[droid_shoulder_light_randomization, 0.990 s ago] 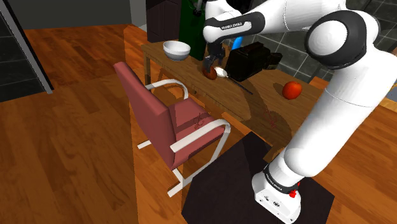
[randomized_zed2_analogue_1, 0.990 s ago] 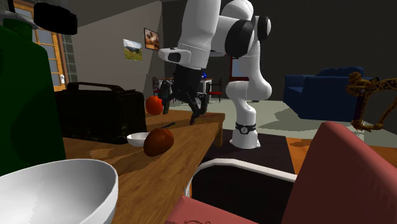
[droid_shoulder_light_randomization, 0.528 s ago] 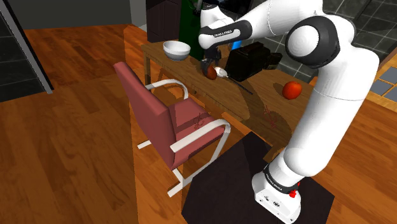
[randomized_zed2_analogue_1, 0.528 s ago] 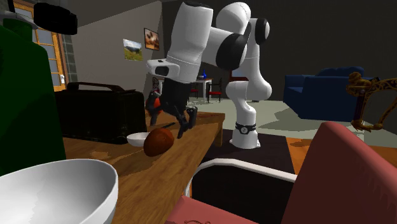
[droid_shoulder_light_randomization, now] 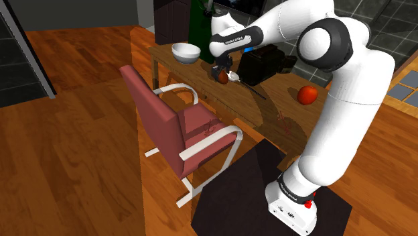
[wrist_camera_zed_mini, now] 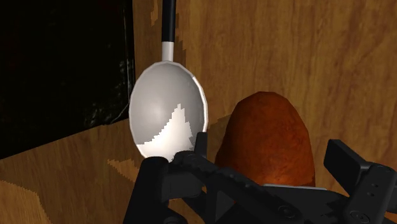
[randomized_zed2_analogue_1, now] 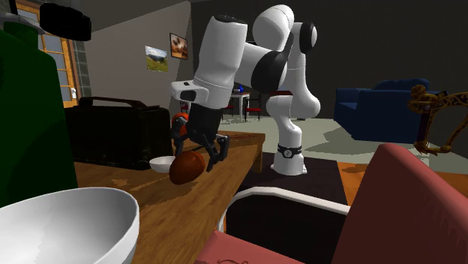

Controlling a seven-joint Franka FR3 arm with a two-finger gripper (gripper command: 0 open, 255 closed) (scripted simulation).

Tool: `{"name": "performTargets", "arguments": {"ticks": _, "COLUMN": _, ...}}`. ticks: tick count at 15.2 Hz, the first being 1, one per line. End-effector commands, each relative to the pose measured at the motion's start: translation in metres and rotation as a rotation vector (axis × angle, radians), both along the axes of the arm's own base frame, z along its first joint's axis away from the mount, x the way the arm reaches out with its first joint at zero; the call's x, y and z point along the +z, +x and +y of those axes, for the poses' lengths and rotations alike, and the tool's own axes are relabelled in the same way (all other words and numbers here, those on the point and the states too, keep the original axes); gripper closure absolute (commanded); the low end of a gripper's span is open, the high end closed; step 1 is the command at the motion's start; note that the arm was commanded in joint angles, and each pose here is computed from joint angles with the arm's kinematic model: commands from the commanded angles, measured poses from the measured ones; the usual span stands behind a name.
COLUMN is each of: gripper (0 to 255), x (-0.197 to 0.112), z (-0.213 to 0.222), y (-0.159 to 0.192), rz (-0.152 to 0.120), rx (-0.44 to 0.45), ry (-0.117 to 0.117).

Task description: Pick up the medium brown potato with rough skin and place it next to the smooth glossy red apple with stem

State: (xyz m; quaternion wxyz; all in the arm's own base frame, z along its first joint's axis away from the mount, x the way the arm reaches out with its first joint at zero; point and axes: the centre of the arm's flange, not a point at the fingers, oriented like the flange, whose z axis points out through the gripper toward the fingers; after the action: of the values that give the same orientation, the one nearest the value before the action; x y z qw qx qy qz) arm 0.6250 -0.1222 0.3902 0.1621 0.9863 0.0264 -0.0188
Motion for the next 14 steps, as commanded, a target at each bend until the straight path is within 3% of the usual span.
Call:
{"name": "performTargets", "arguments": {"ticks": 1, "gripper": 0, "x": -0.0002, "z": -0.0001, "y": -0.0001, "rz": 0.000, "rx": 0.000, "ry": 0.000}}
{"name": "performTargets", "arguments": {"ticks": 3, "gripper": 0, "x": -0.0002, "z": -0.0001, "y": -0.0001, "rz": 0.000, "rx": 0.000, "ry": 0.000}}
{"name": "performTargets", "arguments": {"ticks": 4, "gripper": 255, "x": -0.0002, "z": -0.0001, "y": -0.0001, "rz": 0.000, "rx": 0.000, "ry": 0.000}}
{"name": "performTargets", "arguments": {"ticks": 14, "gripper": 255, "x": 0.0051, "z": -0.0001, "y": -0.0001, "rz": 0.000, "rx": 0.000, "ry": 0.000}}
